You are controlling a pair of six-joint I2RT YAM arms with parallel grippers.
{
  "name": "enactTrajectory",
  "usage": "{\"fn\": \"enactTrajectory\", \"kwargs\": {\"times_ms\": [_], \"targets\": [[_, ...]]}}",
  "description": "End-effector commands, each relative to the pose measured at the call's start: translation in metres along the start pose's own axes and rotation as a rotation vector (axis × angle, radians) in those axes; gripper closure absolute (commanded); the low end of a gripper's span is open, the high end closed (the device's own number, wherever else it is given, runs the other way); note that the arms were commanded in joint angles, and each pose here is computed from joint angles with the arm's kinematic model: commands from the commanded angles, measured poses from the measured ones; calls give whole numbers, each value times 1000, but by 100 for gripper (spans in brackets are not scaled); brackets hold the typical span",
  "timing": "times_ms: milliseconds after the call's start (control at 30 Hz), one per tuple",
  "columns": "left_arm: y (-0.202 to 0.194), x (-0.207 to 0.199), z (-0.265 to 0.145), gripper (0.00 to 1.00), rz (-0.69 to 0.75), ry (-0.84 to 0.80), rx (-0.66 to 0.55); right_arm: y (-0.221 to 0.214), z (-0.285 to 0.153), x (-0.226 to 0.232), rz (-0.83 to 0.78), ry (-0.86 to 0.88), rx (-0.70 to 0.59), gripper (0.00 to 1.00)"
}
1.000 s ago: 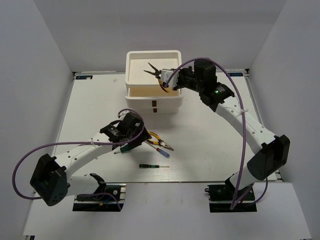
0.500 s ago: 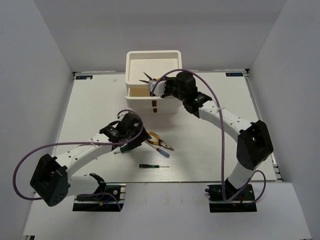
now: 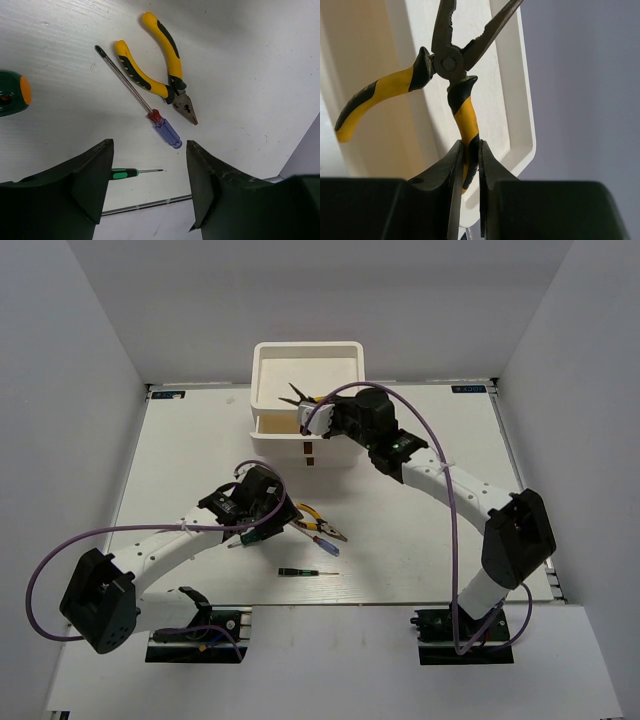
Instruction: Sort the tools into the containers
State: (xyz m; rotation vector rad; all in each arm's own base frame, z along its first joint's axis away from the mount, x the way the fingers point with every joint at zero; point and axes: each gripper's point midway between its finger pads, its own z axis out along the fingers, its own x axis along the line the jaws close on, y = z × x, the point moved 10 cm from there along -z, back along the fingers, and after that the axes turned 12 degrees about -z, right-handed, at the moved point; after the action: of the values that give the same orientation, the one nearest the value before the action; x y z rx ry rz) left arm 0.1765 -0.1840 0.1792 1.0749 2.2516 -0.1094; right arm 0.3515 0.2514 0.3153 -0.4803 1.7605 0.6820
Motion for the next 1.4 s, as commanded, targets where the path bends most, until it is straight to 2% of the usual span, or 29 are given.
{"fn": "enactTrajectory", "kwargs": {"times_ms": [0,67,100,133,233,533,633,667,700,733,767,800,833,867,900,1000,1033,1100,1133,1167,1267,1367], "targets": [[1,-3,-5,30,-13,-37,2,15,-18,-31,-1,-137,-35,100],[1,-5,-5,30,-13,-46,0,17,-23,-31,-8,-136,-22,97],[1,-5,-5,30,-13,-46,0,21,-23,-29,-18,-116,-45,91],[1,-5,-5,30,-13,-48,9,22,-24,-28,-22,-110,-48,76],[0,-4,-3,30,-12,-39,11,24,-26,-25,-30,-95,-46,63],[0,-2,-2,31,-12,-39,11,29,-33,-23,-42,-50,-55,49],[0,-4,-2,31,-13,-52,17,29,-39,-28,-13,-29,-58,42],[0,-4,-2,31,-13,-52,17,32,-45,-42,7,-52,-75,42],[-1,-6,-2,37,-13,-63,24,33,-48,-41,35,-31,-74,42],[-1,-7,1,43,-13,-65,33,32,-54,-40,59,4,-63,48],[-2,-6,7,49,-12,-50,37,36,-60,-45,85,42,-96,63],[-2,-10,8,62,-12,-52,47,40,-66,-56,182,34,-96,100],[0,-16,9,67,-12,-55,46,42,-73,-71,220,18,-96,100],[-1,-19,12,71,-11,-51,60,40,-80,-58,335,117,-61,100],[0,-26,19,79,-11,-27,66,38,-86,-64,369,121,-50,100],[2,-27,31,83,-17,98,65,31,-105,-56,471,142,-13,100],[2,-37,32,80,-8,103,63,21,-102,-29,484,187,33,100],[3,-41,44,74,-13,158,63,19,-115,-24,507,160,48,100],[2,-41,46,70,-31,173,65,12,-115,-5,520,200,83,100],[2,-38,53,62,-29,197,61,11,-121,-3,542,191,95,100],[4,-40,55,47,-64,213,32,2,-131,15,566,213,133,100],[3,-40,59,46,-90,234,33,-5,-137,24,581,216,158,100]]}}
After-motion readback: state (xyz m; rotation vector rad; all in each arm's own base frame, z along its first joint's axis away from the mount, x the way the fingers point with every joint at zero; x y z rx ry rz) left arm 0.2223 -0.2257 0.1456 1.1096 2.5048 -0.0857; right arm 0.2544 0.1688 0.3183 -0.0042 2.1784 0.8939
